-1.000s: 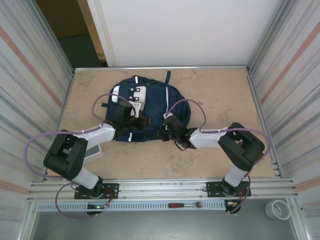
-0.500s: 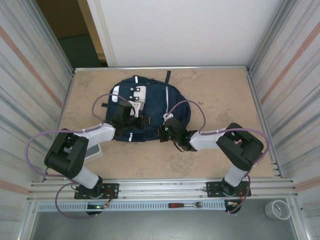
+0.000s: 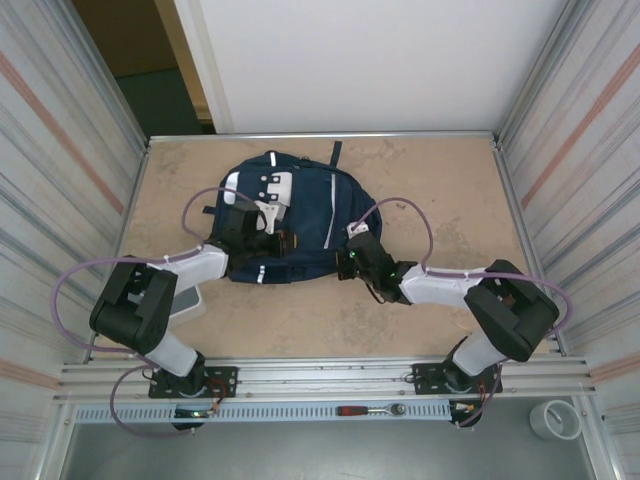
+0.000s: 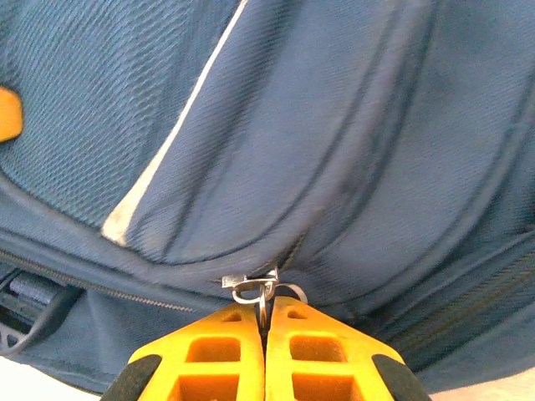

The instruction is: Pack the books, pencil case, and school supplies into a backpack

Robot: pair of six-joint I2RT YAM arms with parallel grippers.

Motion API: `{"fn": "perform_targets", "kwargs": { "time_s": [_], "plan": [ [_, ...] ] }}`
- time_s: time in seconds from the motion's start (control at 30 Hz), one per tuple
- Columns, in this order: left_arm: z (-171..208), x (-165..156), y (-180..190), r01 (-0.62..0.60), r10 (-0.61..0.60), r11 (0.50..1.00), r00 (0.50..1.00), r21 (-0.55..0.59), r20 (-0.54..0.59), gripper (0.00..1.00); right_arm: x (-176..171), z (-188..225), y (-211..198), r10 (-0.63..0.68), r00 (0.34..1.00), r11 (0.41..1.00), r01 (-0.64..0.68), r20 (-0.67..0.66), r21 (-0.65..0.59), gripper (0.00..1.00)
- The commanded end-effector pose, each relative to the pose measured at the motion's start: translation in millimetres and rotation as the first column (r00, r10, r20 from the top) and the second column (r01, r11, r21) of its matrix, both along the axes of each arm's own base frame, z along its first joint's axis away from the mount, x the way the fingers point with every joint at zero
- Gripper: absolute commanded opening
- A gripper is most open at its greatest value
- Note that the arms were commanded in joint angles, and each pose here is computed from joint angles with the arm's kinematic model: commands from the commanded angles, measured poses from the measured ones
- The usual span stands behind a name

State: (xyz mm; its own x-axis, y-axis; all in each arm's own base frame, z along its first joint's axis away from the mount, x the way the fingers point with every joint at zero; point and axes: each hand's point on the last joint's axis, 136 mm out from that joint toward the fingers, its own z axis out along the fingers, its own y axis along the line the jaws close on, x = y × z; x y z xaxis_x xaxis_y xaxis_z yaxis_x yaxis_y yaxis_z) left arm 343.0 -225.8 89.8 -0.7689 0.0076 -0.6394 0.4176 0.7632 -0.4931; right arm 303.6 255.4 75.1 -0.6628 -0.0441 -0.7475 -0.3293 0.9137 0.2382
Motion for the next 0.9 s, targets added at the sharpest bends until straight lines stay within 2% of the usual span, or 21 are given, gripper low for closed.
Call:
{"fn": "perform_targets", "kwargs": {
  "time_s": [0.0, 0.13, 0.17, 0.27, 0.33, 0.5, 0.67, 0.73, 0.87],
  "plan": [
    [-21.3, 8.8, 33.9, -0.087, 0.089, 0.989, 0.996, 0.119, -0.016, 0.0, -6.5, -17.5, -43.6, -0.074, 0.996, 0.99, 0.068, -0.039, -0.124, 0.0],
    [-12.2, 7.8, 31.4, -0.08, 0.081, 0.992, 0.997, 0.1, -0.009, 0.0, -6.2, -2.8, -31.5, -0.029, 0.999, 0.997, 0.027, -0.021, -0.072, 0.0],
    [-7.2, 7.4, 31.2, -0.082, 0.082, 0.992, 0.997, 0.094, -0.001, 0.05, -6.5, 1.8, -27.9, -0.018, 1.0, 0.998, 0.017, -0.018, -0.053, 0.0],
    [15.7, 4.5, 30.0, -0.085, 0.08, 0.993, 0.995, 0.08, 0.063, 0.29, -7.7, 15.2, -19.7, 0.011, 1.0, 1.0, -0.011, -0.006, -0.006, 0.0],
    [35.0, 1.2, 29.7, -0.084, 0.073, 0.993, 0.989, 0.084, 0.128, 0.4, -9.3, 25.5, -12.9, 0.032, 0.999, 0.999, -0.031, -0.009, 0.03, 0.0],
    [82.2, -10.6, 23.4, -0.043, 0.007, 0.993, 0.949, 0.109, 0.315, 0.54, -10.0, 56.4, 1.0, 0.069, 0.998, 0.994, -0.067, -0.016, 0.086, 0.0],
    [108.5, -30.6, -3.0, 0.106, -0.212, 0.967, 0.839, 0.231, 0.501, 0.61, -10.9, 83.2, 17.1, 0.132, 0.991, 0.983, -0.126, -0.03, 0.136, 0.0],
    [110.0, -36.5, -13.7, 0.159, -0.306, 0.94, 0.783, 0.301, 0.542, 0.64, -10.8, 91.1, 20.5, 0.143, 0.989, 0.978, -0.135, -0.036, 0.158, 0.0],
    [105.7, -35.7, -23.7, 0.187, -0.394, 0.904, 0.713, 0.384, 0.581, 0.65, -11.2, 104.2, 25.0, 0.162, 0.986, 0.965, -0.15, -0.038, 0.214, 0.0]
  ]
}}
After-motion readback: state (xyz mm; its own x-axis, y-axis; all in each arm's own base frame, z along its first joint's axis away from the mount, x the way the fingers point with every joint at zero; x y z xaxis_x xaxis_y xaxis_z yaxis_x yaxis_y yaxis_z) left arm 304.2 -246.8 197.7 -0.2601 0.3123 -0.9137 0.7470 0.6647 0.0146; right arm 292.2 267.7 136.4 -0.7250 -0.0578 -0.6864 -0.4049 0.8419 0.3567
